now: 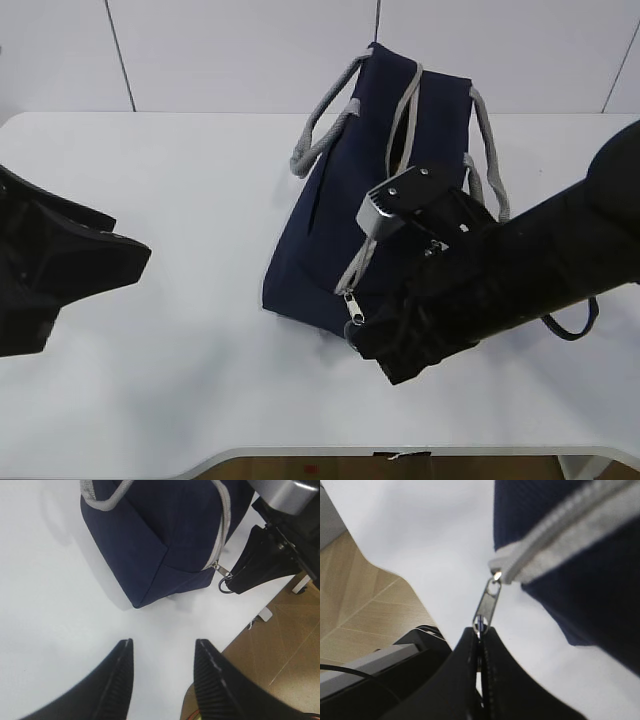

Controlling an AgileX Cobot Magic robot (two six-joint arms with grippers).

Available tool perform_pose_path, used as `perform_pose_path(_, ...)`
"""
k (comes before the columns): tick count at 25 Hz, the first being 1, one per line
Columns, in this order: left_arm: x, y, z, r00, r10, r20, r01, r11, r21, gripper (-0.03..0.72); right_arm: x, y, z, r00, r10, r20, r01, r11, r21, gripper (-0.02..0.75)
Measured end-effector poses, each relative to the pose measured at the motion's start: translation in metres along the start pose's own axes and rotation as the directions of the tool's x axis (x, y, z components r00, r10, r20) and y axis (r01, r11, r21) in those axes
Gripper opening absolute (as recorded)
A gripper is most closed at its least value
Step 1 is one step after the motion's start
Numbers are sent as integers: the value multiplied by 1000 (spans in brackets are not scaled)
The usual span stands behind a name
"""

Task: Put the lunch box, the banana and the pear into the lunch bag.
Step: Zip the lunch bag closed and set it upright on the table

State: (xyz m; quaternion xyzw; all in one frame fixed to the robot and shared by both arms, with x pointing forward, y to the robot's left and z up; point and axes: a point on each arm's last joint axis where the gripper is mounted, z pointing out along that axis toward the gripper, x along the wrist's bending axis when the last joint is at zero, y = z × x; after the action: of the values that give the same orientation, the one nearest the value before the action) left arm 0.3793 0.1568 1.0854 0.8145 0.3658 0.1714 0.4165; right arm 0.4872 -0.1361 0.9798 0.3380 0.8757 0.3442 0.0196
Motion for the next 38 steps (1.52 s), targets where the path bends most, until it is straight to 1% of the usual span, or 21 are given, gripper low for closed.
perform_pose_path(10,-1,0,0,1000,-11,6,11,1000,1,308,1,19,-7,978,205,-28,-205,978,-30,6)
perform_pose_path(12,-1,0,0,1000,-13,7,13,1000,1,308,1,20,-7,964,263,-35,-264,964,-31,6)
perform_pose_path(16,-1,0,0,1000,-13,7,13,1000,1,308,3,25,-8,934,350,-75,-354,934,-55,6)
perform_pose_path(20,-1,0,0,1000,-13,7,13,1000,1,308,7,28,-8,900,418,-127,-427,902,-57,6)
perform_pose_path(24,-1,0,0,1000,-13,7,13,1000,1,308,8,29,-9,872,468,-142,-479,876,-55,6)
perform_pose_path(27,-1,0,0,1000,-13,7,13,1000,1,308,7,29,-9,873,467,-138,-478,877,-54,6)
perform_pose_path(30,-1,0,0,1000,-13,7,13,1000,1,308,6,32,-11,909,403,-107,-410,911,-42,6)
perform_pose_path(34,-1,0,0,1000,-13,7,13,1000,0,308,6,42,-21,943,324,-76,-323,946,25,6)
perform_pose_path(38,-1,0,0,1000,-13,7,13,1000,0,308,3,58,-38,971,238,-4,-237,967,94,6)
